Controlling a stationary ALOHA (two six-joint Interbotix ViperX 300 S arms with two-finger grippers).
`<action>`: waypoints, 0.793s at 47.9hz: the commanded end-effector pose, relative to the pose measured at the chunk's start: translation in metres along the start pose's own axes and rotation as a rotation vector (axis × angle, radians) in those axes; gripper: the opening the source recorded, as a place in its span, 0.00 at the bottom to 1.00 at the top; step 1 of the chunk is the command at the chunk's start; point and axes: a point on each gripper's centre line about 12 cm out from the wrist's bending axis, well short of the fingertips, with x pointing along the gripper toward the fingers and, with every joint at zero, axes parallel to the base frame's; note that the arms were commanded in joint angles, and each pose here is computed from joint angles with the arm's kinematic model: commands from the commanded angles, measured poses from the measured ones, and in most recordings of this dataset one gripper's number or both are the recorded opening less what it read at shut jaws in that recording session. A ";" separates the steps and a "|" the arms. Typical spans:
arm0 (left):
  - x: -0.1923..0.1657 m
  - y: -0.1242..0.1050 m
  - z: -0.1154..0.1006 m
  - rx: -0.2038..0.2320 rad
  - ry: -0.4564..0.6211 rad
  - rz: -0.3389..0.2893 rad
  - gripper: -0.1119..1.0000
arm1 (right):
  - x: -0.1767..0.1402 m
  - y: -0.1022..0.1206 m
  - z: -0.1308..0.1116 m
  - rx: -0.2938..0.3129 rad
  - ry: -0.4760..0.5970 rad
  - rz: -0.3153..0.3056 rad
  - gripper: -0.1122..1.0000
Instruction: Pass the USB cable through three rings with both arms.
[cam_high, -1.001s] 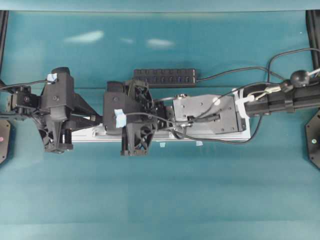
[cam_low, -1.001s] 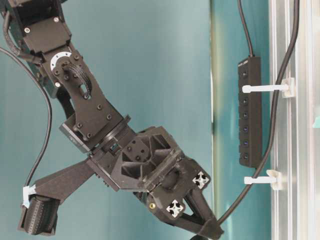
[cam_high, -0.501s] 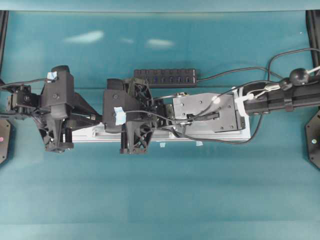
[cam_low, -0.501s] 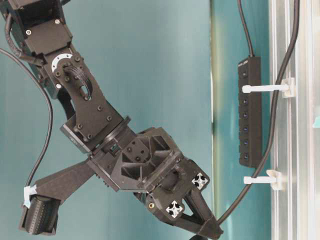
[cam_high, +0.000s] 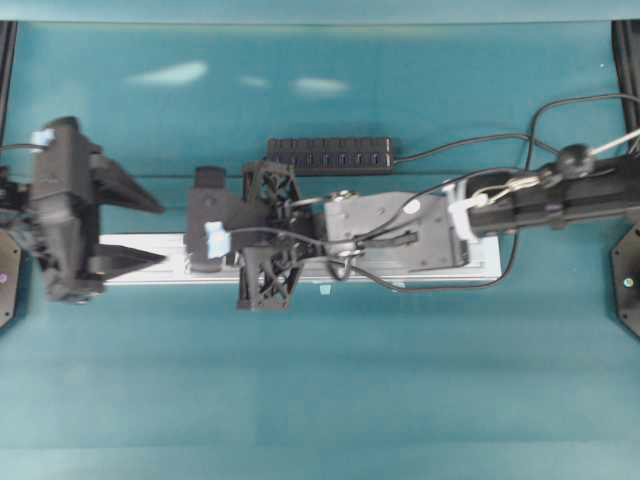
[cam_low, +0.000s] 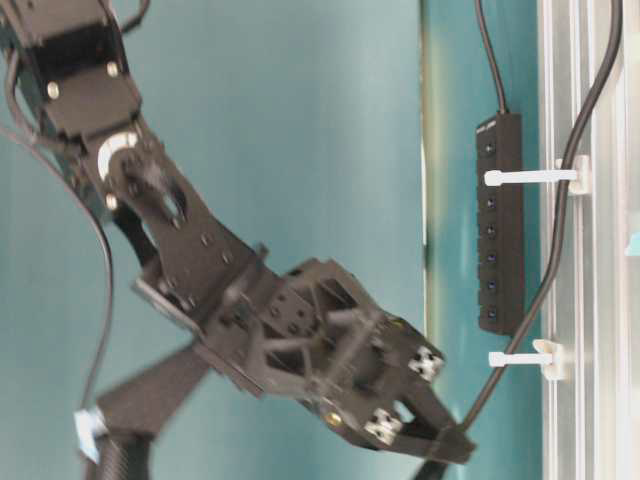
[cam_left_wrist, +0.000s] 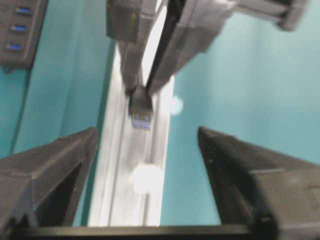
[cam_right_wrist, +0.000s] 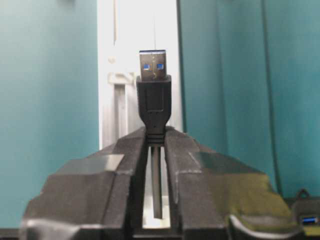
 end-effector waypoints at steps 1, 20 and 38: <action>-0.015 0.001 0.000 0.002 -0.009 0.002 0.82 | 0.000 0.005 0.010 -0.011 0.006 -0.002 0.03; -0.045 0.002 -0.019 -0.004 0.056 0.010 0.81 | 0.025 0.013 -0.002 -0.007 0.151 -0.012 0.03; -0.043 0.003 -0.024 -0.004 0.072 0.011 0.81 | 0.036 0.020 -0.004 0.005 0.163 0.003 0.03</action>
